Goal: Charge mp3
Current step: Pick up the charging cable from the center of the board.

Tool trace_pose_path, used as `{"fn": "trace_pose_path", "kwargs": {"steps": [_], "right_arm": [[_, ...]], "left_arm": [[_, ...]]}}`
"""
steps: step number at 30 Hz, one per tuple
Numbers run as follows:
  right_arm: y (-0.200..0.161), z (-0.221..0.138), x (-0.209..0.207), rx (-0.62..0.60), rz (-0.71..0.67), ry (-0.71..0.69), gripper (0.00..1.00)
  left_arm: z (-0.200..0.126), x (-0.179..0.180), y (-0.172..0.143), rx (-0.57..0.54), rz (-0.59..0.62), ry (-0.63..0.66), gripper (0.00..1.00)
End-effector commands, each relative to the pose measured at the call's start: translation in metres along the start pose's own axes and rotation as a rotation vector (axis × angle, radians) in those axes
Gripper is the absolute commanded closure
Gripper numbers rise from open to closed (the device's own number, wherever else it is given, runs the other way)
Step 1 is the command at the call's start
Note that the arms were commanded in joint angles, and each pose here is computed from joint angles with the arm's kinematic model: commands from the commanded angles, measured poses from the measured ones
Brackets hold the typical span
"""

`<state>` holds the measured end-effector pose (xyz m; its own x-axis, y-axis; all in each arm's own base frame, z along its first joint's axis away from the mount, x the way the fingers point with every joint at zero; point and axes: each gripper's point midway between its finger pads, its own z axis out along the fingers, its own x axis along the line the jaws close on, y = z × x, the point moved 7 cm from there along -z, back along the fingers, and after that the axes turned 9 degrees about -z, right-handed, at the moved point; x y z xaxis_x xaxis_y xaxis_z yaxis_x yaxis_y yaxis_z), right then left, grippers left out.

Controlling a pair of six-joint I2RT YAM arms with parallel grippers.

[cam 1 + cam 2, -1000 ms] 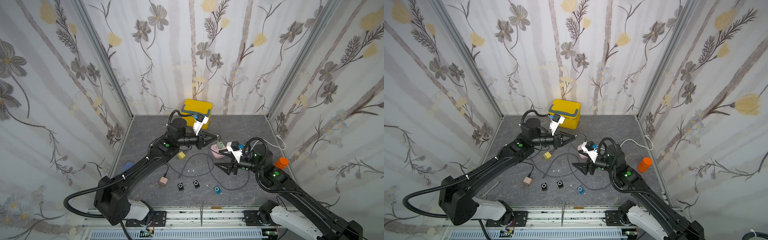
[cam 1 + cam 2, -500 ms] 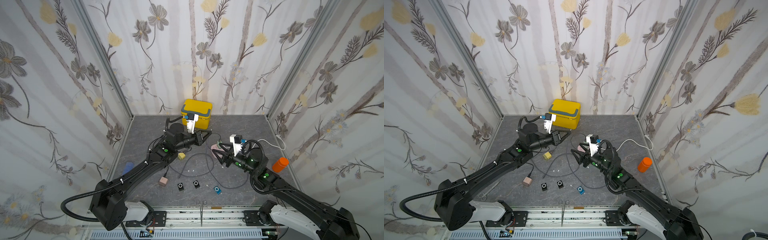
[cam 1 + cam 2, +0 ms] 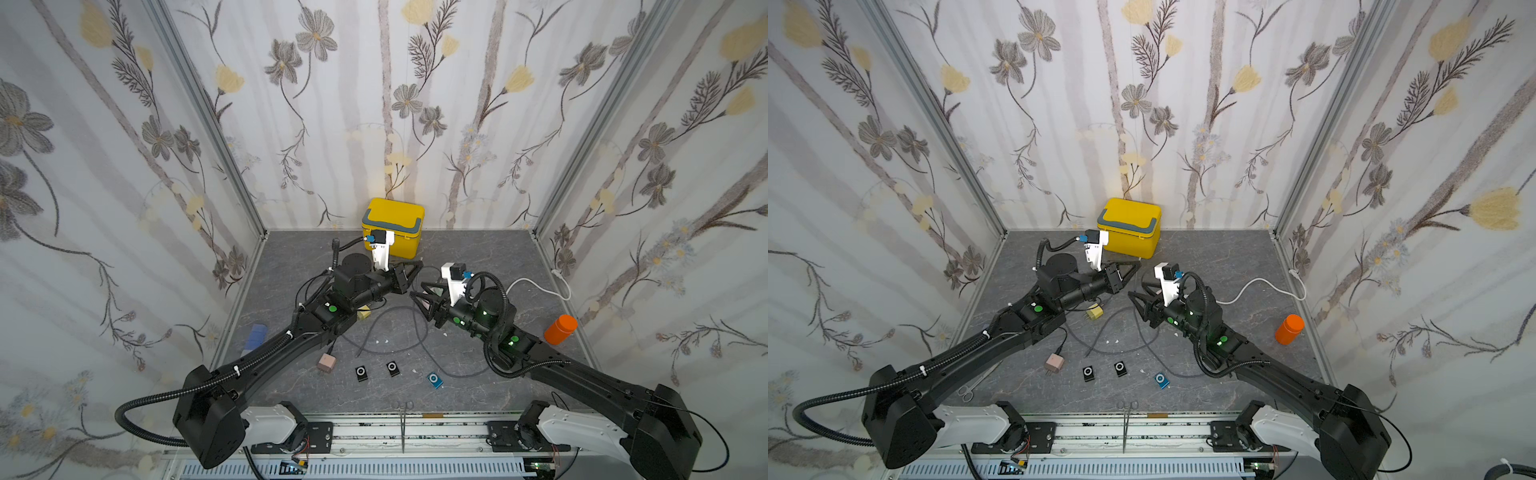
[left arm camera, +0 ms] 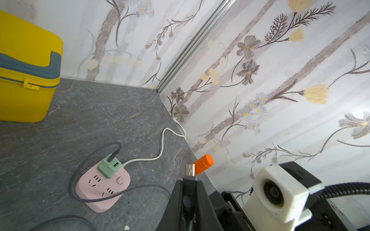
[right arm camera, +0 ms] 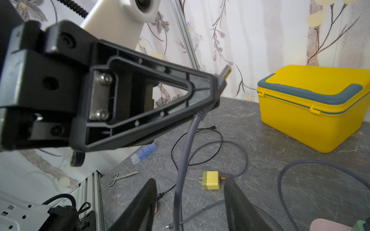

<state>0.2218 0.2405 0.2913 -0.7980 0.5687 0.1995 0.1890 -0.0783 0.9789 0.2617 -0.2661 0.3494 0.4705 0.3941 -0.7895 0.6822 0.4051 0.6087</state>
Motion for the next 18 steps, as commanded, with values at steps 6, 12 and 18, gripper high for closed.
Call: {"fn": "trace_pose_path", "kwargs": {"steps": [6,12,18], "right_arm": [[0.005,0.008,-0.007,-0.033,-0.016,-0.075,0.84],[0.013,0.005,-0.004,-0.031,-0.057,-0.075,1.0],[0.014,-0.013,0.011,0.055,-0.192,0.033,1.0]], "left_arm": [[-0.005,-0.008,-0.001,-0.03,0.004,-0.019,0.97],[-0.015,-0.011,-0.001,-0.035,0.023,-0.007,0.83],[-0.045,-0.026,0.014,-0.01,0.161,-0.051,0.42]]}}
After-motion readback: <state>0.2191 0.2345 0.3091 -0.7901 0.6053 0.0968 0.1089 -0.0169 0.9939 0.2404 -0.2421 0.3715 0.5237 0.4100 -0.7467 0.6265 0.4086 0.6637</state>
